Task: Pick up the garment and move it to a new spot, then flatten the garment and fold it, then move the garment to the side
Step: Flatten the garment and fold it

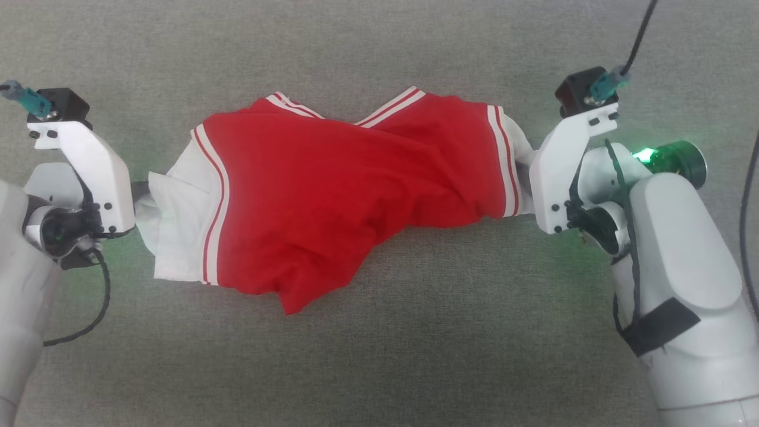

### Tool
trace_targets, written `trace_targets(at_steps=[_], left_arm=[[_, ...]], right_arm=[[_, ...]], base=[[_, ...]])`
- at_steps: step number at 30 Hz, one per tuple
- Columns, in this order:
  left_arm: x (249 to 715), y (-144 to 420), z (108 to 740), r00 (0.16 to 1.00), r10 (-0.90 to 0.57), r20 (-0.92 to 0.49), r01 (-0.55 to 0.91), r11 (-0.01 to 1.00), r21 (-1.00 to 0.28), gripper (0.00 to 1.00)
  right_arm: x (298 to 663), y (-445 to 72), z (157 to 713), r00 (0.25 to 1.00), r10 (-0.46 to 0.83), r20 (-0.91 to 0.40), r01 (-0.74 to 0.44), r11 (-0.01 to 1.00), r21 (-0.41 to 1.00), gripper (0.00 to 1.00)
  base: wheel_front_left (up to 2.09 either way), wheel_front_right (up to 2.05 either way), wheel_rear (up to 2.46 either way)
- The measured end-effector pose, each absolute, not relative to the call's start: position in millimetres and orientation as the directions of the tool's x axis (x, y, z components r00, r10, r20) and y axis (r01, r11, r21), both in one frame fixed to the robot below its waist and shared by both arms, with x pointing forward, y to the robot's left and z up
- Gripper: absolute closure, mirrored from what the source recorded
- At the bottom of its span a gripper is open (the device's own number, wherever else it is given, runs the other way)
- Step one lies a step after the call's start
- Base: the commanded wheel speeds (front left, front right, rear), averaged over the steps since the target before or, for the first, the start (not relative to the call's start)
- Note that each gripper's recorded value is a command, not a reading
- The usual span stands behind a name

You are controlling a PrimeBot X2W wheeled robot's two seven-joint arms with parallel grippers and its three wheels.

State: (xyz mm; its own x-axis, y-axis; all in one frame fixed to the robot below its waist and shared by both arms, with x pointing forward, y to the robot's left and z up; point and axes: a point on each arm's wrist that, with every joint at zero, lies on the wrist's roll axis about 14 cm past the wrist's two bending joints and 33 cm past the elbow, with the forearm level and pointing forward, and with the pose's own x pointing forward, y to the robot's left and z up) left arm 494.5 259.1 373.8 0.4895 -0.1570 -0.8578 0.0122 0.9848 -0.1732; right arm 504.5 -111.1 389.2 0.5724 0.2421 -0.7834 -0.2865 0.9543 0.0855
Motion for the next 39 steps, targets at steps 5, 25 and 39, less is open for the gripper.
trace_targets(at_steps=[5,25,39], left_arm=[[494.6,259.5,379.9,0.504,-0.155,-0.849,0.008,0.985,-0.175,1.00],[543.8,249.5,576.8,0.848,-0.154,-0.508,0.160,0.987,-0.031,1.00],[530.6,227.9,746.6,0.977,-0.170,-0.126,0.183,0.977,0.106,1.00]], right_arm=[[507.9,-106.8,396.2,0.565,0.248,-0.787,-0.295,0.951,0.088,1.00],[545.2,-127.8,604.2,0.904,0.275,-0.328,-0.299,0.954,-0.025,1.00],[517.8,-138.8,758.7,0.962,0.262,0.079,-0.255,0.963,-0.087,1.00]], base=[[0.00,0.00,0.00],[0.00,0.00,0.00],[0.00,0.00,0.00]])
